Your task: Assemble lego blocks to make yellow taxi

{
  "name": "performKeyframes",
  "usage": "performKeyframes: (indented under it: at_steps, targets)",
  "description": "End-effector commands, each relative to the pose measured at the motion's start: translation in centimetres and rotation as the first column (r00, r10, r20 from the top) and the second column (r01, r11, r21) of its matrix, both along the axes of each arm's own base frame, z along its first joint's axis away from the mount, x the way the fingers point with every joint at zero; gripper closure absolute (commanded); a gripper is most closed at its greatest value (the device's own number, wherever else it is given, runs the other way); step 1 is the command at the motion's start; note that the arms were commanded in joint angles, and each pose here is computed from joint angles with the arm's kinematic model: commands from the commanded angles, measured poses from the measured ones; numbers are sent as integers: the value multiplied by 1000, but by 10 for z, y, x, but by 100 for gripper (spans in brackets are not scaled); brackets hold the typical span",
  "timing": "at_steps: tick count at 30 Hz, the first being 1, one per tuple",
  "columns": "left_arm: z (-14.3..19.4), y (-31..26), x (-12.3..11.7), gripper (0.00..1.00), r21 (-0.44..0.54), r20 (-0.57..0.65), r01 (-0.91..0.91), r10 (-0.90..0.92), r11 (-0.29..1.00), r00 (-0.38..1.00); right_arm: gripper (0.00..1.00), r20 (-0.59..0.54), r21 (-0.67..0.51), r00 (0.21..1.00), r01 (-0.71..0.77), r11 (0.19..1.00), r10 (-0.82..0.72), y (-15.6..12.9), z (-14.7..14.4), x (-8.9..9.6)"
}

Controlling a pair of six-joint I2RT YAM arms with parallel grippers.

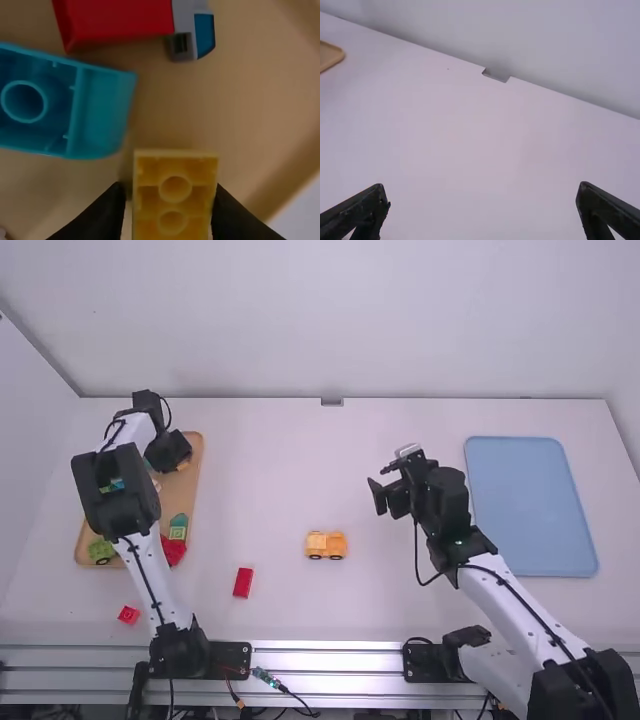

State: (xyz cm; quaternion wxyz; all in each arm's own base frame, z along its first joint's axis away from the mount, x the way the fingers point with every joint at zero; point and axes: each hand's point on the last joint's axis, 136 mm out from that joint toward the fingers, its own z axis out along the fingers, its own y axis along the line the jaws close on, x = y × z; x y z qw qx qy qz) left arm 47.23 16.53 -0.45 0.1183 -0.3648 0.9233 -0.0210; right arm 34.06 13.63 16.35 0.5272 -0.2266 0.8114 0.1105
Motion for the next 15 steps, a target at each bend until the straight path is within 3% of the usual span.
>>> performKeyframes:
  at_steps: [1, 3, 9, 15]
  targets:
    - [-14, -4, -10, 64, -14, -41, -6, 5, 1000, 999, 1, -4, -4, 1000, -1, 1000, 1, 1, -2, -1]
    - [-14, -5, -10, 64, -14, -40, -5, 4, 1000, 999, 1, -4, -4, 1000, 1, 1000, -1, 0, -2, 0]
    - [-15, -7, -16, 42, -27, -66, -5, 3, 1000, 998, 1, -4, -4, 1000, 2, 1000, -2, 0, -2, 0]
    - [-15, -9, -19, 51, -33, -76, -20, 17, 999, 997, 1, -4, -4, 1000, 4, 1000, -4, -1, -2, 0]
